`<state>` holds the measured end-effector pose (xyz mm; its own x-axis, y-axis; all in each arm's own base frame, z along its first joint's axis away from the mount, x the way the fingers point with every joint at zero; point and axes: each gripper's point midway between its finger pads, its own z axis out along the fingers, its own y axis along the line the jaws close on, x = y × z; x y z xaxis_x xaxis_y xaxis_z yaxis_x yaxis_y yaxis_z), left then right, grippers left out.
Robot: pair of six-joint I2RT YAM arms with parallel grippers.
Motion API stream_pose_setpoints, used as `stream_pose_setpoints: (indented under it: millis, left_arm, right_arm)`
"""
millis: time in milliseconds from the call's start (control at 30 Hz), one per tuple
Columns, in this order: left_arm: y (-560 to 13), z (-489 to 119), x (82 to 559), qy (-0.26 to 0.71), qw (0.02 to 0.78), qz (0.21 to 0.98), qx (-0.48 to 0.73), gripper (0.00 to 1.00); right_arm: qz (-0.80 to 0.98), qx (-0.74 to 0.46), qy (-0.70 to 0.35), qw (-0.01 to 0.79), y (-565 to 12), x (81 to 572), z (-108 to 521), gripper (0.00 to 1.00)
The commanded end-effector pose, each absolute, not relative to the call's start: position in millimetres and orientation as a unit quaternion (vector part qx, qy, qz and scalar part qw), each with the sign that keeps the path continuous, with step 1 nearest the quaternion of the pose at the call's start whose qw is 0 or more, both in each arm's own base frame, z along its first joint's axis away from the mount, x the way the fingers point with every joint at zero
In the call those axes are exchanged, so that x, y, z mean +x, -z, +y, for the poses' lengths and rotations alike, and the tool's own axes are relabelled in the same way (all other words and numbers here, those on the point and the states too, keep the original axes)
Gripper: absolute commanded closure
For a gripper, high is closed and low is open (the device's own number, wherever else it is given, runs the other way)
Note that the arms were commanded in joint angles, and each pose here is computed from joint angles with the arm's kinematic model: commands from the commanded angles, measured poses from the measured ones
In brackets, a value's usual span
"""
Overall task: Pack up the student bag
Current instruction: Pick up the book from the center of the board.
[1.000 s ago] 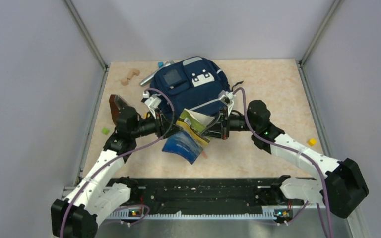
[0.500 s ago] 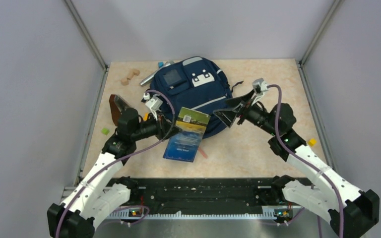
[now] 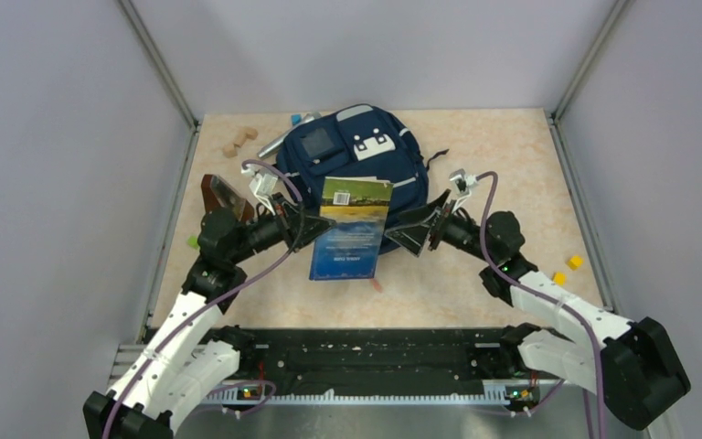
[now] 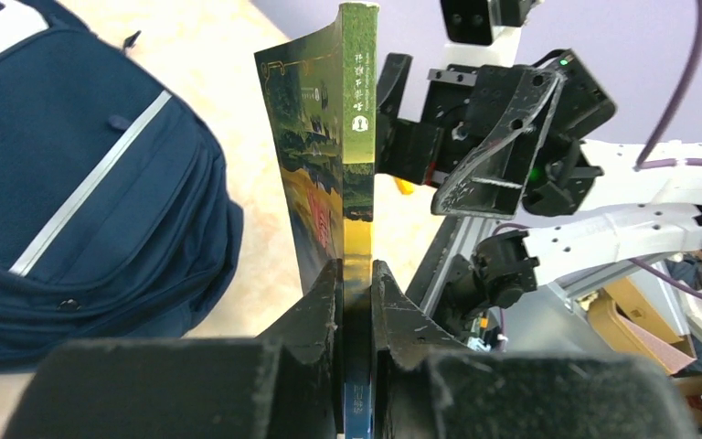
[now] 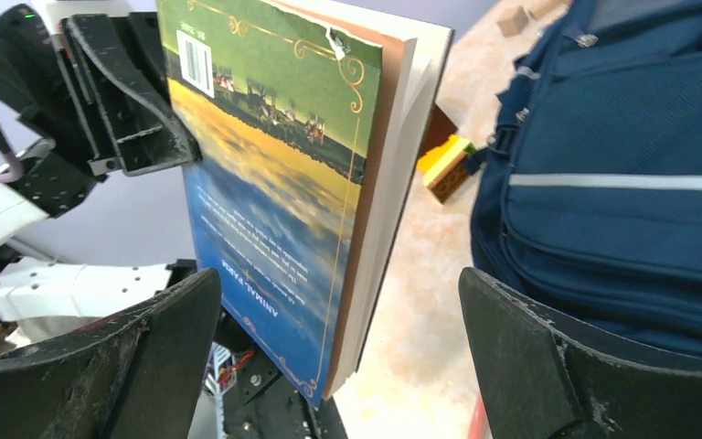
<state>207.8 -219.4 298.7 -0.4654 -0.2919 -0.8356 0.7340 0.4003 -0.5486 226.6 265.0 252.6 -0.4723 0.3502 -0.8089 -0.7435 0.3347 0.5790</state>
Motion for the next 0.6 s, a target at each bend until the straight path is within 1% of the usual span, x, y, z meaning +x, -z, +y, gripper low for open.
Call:
stream_pose_setpoints:
  millis: [0, 267, 367, 467, 500, 567]
  left_arm:
    - [-351, -222, 190, 0.565, 0.536, 0.595, 0.198, 1.0]
    - [-361, -226, 169, 0.589, 0.521, 0.569, 0.241, 1.0]
    - [-367, -227, 161, 0.598, 0.519, 0.554, 0.257, 1.0]
    - [-362, -226, 164, 0.587, 0.525, 0.559, 0.259, 1.0]
    - [-360, -226, 165, 0.583, 0.526, 0.563, 0.259, 1.0]
    - [-357, -225, 167, 0.577, 0.528, 0.568, 0.258, 1.0]
  right_arm:
    - [0.582, -0.204, -0.597, 0.514, -286, 208, 277, 0.01]
    - [0.562, -0.267, -0.626, 0.47, -281, 193, 314, 0.01]
    - [0.537, -0.286, -0.649, 0.458, -290, 183, 323, 0.02]
    - [0.498, -0.296, -0.679, 0.451, -307, 171, 326, 0.09]
    - [0.487, -0.298, -0.687, 0.449, -312, 168, 326, 0.14]
    - [0.474, -0.297, -0.699, 0.446, -320, 164, 325, 0.28]
